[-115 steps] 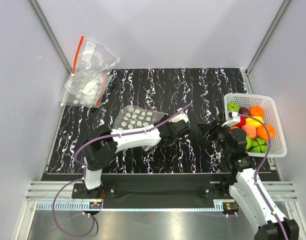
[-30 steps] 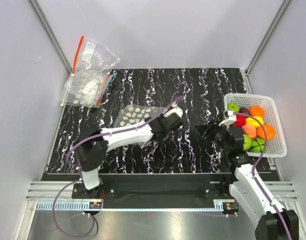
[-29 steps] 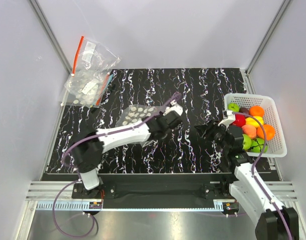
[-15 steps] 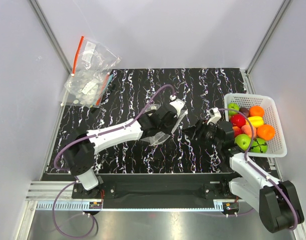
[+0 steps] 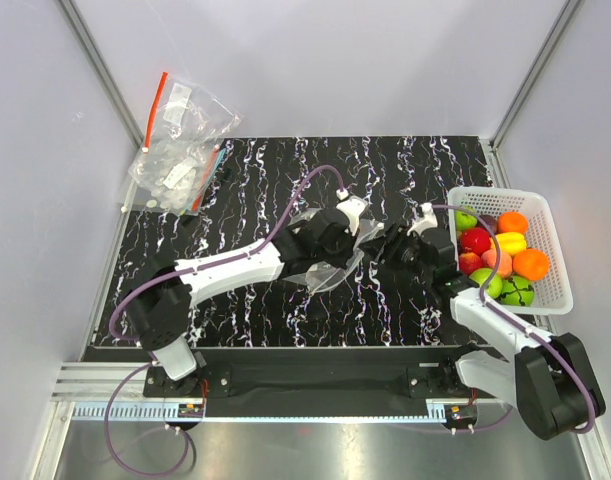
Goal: Place the food in the zip-top bag and seal the zipper
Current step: Open the zipper of the food storage bag at the center of the board.
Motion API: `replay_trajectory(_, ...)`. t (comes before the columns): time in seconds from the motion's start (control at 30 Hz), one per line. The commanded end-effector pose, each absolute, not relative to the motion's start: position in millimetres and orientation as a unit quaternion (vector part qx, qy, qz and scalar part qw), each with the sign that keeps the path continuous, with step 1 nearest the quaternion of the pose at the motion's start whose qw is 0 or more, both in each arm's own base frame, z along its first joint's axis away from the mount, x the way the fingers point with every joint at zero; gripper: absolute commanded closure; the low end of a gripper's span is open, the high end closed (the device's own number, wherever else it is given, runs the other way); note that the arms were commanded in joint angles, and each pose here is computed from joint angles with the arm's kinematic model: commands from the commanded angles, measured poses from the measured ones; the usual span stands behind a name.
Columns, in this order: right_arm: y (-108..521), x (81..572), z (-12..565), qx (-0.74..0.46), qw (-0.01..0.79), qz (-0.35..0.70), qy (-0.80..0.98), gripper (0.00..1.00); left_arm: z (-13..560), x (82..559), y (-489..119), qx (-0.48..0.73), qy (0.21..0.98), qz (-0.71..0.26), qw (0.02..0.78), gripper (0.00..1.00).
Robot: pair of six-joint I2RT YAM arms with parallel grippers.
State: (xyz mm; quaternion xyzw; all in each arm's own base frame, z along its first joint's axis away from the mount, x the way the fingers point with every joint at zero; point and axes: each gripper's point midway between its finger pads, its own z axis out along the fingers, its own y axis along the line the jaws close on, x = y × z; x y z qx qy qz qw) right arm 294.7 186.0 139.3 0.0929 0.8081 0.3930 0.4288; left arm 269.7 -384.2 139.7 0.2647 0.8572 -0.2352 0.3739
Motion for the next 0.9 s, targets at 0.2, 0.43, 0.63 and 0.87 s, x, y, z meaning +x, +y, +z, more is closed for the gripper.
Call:
replay_trajectory(0.2,184.2,301.5,150.5,0.119,0.460,0.383,0.792,0.46,185.5,276.0,-390.5,0.246,0.829,-0.278,0.419,1.00)
replay_trajectory(0.43,191.5,306.2,146.2,0.117,0.451,0.382,0.798,0.51,212.8,269.3,-393.4,0.242,0.812,-0.312,0.429,1.00)
replay_trajectory(0.63,196.4,314.2,143.7,0.115,0.442,0.367,0.810,0.68,230.4,266.9,-393.1,0.254,0.805,-0.316,0.433,1.00)
replay_trajectory(0.87,189.0,319.2,190.3,0.111,0.462,0.288,0.831,0.99,254.5,282.6,-348.7,0.266,0.837,-0.186,0.441,1.00)
